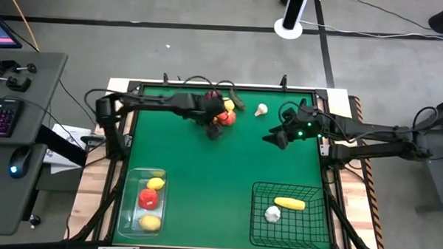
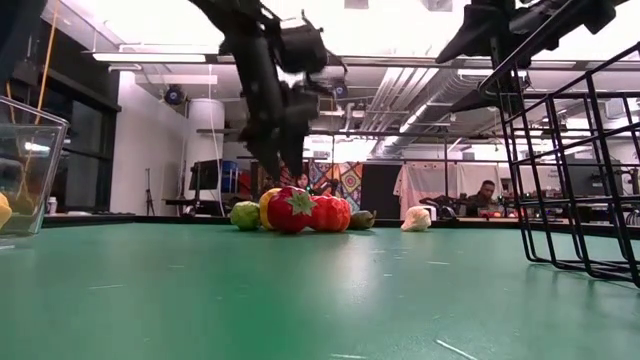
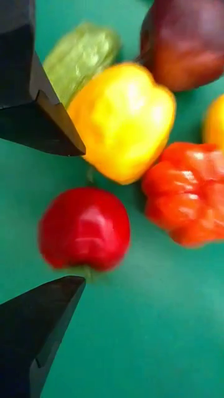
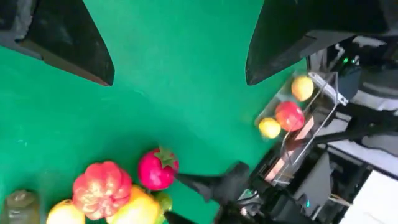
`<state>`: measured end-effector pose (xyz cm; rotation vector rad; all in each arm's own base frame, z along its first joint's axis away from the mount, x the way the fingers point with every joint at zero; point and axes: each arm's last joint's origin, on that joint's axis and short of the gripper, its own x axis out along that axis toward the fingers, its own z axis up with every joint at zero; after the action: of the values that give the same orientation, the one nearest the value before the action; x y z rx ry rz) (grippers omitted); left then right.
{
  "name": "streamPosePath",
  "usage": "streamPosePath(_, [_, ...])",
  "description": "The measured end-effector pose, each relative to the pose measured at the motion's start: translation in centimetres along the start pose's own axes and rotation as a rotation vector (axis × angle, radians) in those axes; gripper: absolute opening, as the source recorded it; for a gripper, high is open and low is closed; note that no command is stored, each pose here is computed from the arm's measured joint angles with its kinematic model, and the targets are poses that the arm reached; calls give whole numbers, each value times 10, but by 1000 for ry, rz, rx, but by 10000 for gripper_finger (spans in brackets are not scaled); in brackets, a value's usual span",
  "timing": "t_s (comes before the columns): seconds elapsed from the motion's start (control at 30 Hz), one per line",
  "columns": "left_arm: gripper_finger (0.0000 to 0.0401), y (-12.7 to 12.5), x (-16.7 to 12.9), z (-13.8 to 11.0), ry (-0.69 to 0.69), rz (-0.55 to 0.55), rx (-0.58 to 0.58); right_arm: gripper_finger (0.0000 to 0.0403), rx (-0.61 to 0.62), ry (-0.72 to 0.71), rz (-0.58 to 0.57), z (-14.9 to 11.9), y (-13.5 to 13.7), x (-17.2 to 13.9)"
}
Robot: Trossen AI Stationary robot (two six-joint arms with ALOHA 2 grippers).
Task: Sort produce into baskets
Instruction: Put the tomato into the transparent bin
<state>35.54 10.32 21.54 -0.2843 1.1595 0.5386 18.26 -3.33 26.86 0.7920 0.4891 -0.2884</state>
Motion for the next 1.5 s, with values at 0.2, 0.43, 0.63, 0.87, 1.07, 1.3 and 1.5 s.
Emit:
streamPosePath(0.2, [319, -3, 32, 0, 53, 8, 15, 355, 55, -25, -40, 1, -2, 4])
streamPosePath(0.43, [319, -9, 61, -6, 126, -49, 85, 355, 123, -45, -62, 2, -2, 6])
streamPosePath(0.63, [277, -12, 62, -11, 169, -47, 136, 355, 168, -61, -45, 3, -1, 6])
streamPosePath(0.87, [255, -14, -11, -13, 81, -83, 205, 355, 203, -96, -74, 4, -2, 6])
streamPosePath(1.07, [255, -24, -118, -65, -36, -238, 243, 355, 191, -83, -64, 4, -2, 6])
streamPosePath(1.3, [255, -31, -195, -174, 10, -430, 90, 355, 151, -65, -51, 1, 1, 6])
streamPosePath(1.5, [260, -50, -202, -238, 173, -505, 9, 355, 140, -53, -40, -1, 4, 6])
